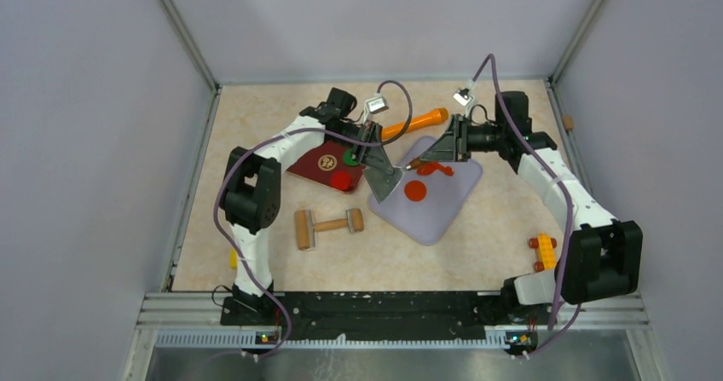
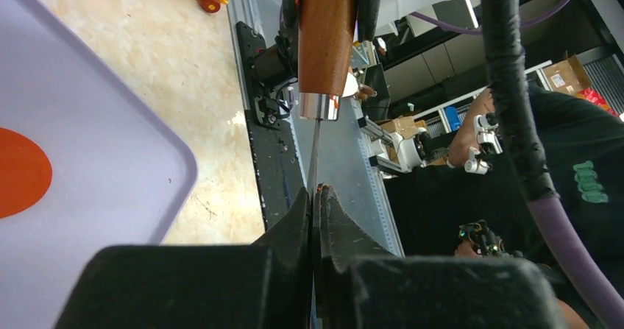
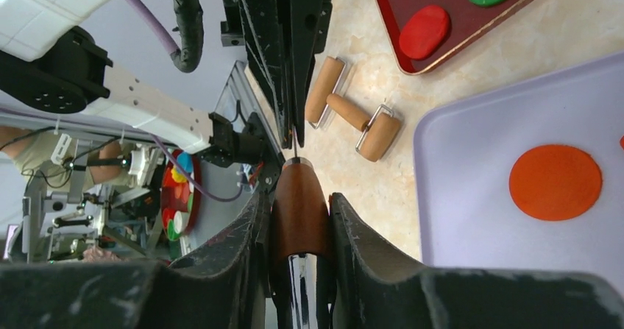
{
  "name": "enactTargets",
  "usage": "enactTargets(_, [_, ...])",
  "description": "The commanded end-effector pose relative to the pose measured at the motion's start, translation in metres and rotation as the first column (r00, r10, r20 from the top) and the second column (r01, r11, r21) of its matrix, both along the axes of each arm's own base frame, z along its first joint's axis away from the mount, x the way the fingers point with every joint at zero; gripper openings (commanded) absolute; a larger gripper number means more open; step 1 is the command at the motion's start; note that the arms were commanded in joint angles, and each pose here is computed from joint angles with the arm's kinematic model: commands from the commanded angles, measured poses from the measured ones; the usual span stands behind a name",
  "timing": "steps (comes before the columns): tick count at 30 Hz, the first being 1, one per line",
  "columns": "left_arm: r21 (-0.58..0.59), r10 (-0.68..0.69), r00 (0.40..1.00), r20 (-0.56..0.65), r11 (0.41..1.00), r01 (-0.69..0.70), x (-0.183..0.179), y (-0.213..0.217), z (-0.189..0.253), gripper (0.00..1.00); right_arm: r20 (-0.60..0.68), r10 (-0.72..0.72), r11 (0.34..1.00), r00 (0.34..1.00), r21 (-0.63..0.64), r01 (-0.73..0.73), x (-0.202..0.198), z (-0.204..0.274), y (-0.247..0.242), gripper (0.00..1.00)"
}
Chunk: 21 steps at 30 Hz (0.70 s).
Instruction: Roll out the dumpling wrappers from the dough
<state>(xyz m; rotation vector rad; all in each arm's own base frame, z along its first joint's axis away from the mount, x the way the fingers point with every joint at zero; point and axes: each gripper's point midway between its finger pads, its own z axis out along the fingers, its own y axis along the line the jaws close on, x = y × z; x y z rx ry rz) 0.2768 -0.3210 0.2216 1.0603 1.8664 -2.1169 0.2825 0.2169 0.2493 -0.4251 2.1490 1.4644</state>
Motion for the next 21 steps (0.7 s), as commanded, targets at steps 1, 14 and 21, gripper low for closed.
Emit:
enactTargets(1, [0.009, 0.004, 1.000, -0.030, 1.000, -0.004, 0.007, -0.001, -0.007, 0.00, 0.056, 0.064, 0.996, 0.996, 0.059, -0.067, -0.011, 0.022, 0.005, 0.09])
enactTargets(14, [0.322, 0.321, 0.928, 0.191, 0.872, -0.368, 0.067, 0.027, -0.041, 0.58, -0.260, -0.393, 0.920, 0.882, -0.096, 0.381, 0.031, -0.063, -0.105, 0.00])
enactTargets(21, [0.536, 0.360, 0.835, 0.415, 0.646, -0.544, 0.075, 0.045, -0.095, 0.57, -0.338, -0.511, 0.859, 0.790, -0.169, 0.483, 0.034, -0.110, -0.158, 0.00])
